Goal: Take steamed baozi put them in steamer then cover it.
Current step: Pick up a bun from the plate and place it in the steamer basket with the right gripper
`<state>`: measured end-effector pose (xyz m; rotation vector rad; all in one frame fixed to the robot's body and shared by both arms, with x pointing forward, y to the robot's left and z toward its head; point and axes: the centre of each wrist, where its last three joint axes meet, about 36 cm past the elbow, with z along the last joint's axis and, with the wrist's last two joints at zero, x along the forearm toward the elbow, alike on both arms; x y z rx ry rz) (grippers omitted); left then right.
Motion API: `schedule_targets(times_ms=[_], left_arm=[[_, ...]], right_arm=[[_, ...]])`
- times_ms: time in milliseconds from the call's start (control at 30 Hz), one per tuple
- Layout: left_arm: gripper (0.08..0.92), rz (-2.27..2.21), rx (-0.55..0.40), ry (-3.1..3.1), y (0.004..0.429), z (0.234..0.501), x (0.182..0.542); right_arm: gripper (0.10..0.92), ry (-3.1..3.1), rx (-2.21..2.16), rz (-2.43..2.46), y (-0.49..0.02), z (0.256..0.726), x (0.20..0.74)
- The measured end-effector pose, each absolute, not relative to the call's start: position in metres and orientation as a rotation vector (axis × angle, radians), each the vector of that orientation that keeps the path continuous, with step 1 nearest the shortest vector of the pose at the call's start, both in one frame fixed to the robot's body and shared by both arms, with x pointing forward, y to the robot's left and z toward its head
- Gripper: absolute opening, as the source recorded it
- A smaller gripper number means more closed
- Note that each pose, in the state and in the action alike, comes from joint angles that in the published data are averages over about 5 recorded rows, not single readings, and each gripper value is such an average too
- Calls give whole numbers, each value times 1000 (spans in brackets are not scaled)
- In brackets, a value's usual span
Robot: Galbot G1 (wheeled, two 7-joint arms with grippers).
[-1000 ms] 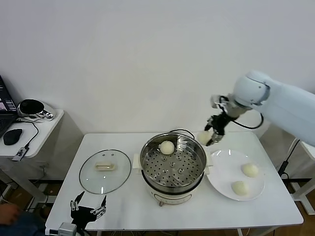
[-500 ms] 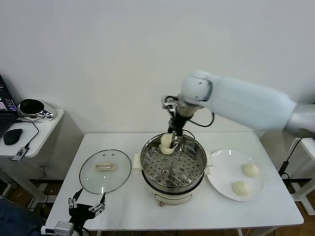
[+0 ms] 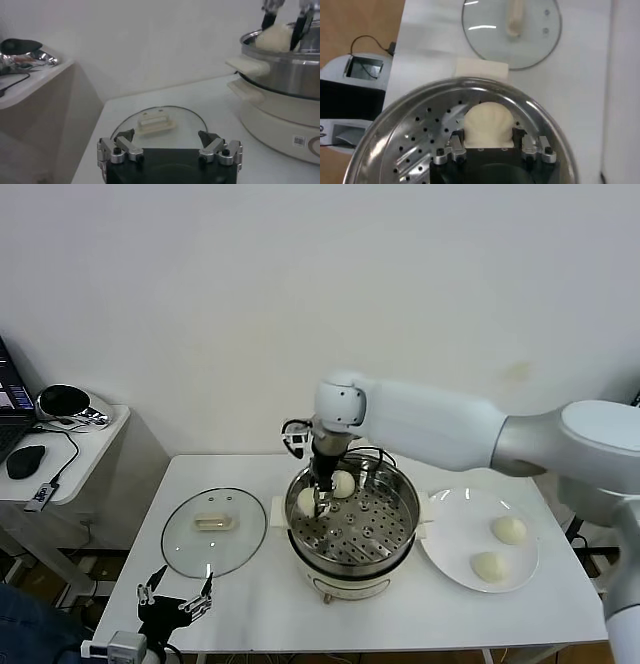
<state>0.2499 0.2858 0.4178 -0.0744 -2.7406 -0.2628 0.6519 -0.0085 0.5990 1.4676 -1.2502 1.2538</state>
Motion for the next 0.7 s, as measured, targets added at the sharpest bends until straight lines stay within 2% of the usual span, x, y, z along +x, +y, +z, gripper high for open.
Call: schedule_targets(times_ms=[133,367,467,700], left_arm=[[823,-255,-74,-2740,285,417,250],[823,-248,-78,-2739,284,416,250],[823,-246,-79,-2739,283,417,249],[823,-241,-83,-2744,281,419,248]], right_arm=[[597,-1240,1466,1256,-4,592,650],[772,-1233,1465,1261,-2,586,648],[814,-1235,1466,1265,-4,589,647],[823,-1259,1465,1302,-30,621,648]])
